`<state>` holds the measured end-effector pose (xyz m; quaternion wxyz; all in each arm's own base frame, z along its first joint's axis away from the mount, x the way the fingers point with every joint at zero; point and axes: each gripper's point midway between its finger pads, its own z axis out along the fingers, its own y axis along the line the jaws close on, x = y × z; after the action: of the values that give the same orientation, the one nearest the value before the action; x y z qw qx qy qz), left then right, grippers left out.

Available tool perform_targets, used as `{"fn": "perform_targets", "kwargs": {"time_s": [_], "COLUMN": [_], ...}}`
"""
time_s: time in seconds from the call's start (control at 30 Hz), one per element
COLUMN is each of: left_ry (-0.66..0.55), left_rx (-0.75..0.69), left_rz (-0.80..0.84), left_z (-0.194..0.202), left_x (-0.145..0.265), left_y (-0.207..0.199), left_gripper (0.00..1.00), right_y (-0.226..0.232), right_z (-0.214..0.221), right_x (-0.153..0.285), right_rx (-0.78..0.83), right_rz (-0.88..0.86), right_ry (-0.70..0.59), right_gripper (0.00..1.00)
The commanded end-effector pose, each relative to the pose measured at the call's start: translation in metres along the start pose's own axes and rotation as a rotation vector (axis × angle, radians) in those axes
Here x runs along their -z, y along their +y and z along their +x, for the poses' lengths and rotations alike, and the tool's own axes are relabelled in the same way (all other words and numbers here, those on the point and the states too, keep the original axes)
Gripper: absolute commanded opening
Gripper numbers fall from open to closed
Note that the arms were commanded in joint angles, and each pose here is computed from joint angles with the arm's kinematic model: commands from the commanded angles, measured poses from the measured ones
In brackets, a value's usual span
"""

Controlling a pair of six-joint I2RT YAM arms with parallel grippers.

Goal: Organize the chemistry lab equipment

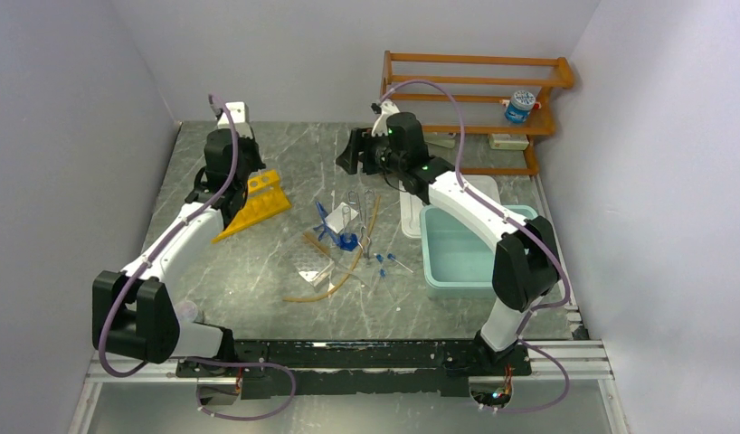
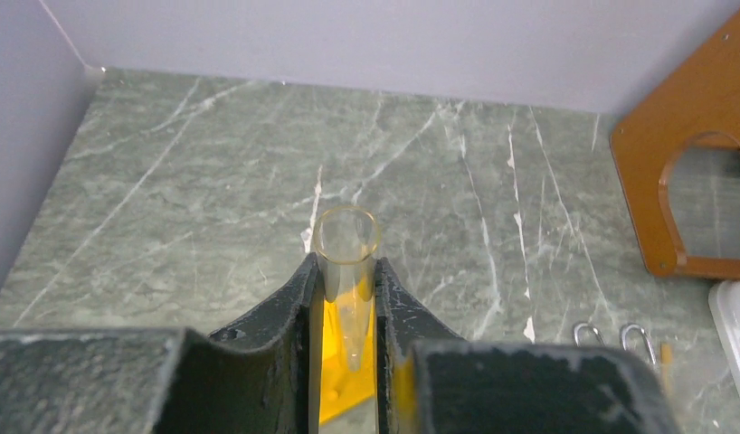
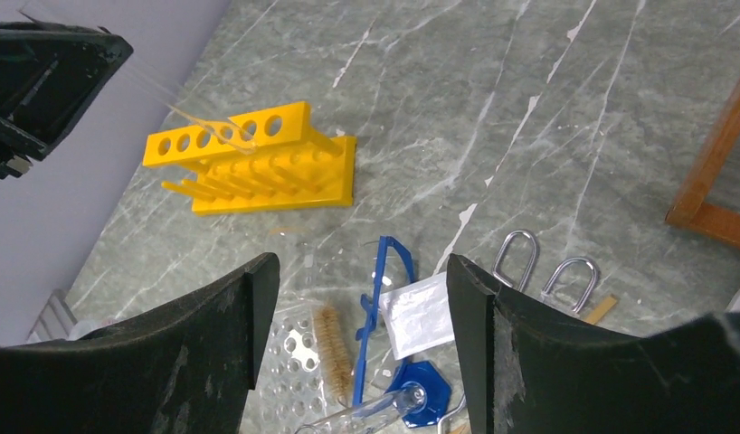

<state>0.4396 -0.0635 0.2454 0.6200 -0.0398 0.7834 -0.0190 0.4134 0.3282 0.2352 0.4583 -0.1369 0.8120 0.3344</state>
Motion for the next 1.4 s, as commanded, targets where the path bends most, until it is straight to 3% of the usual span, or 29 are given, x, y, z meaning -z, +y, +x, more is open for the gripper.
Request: {"fn": "perform_targets", "kwargs": {"time_s": [0.0, 0.17, 1.17, 1.37], "left_ry": [-0.143, -0.159, -0.014, -0.056], "left_rx": [-0.006, -0.001, 0.005, 0.037], "left_rz": [-0.024, -0.017, -0.055, -0.079], "left_z": [-0.034, -0.031, 0.073, 0.077], "left_x": [-0.003, -0.011, -0.041, -0.041], "left_y": [0.001, -0.001, 0.007, 0.013], "left_gripper": [0.06, 0.06, 0.07, 0.07], "right_y": [-0.003, -0.007, -0.026, -0.022], "right_z": [-0.012, -0.010, 0.003, 0.004], "right_x": [0.000, -0.002, 0.002, -0.001], "right_rx": [-0.011, -0.016, -0.042, -0.051], "right_rz": [0.005, 0.013, 0.056, 0.033], "right_ry": [-0.037, -0.026, 0.009, 0.015], "right_gripper": [0.71, 0.71, 0.70, 0.70]}}
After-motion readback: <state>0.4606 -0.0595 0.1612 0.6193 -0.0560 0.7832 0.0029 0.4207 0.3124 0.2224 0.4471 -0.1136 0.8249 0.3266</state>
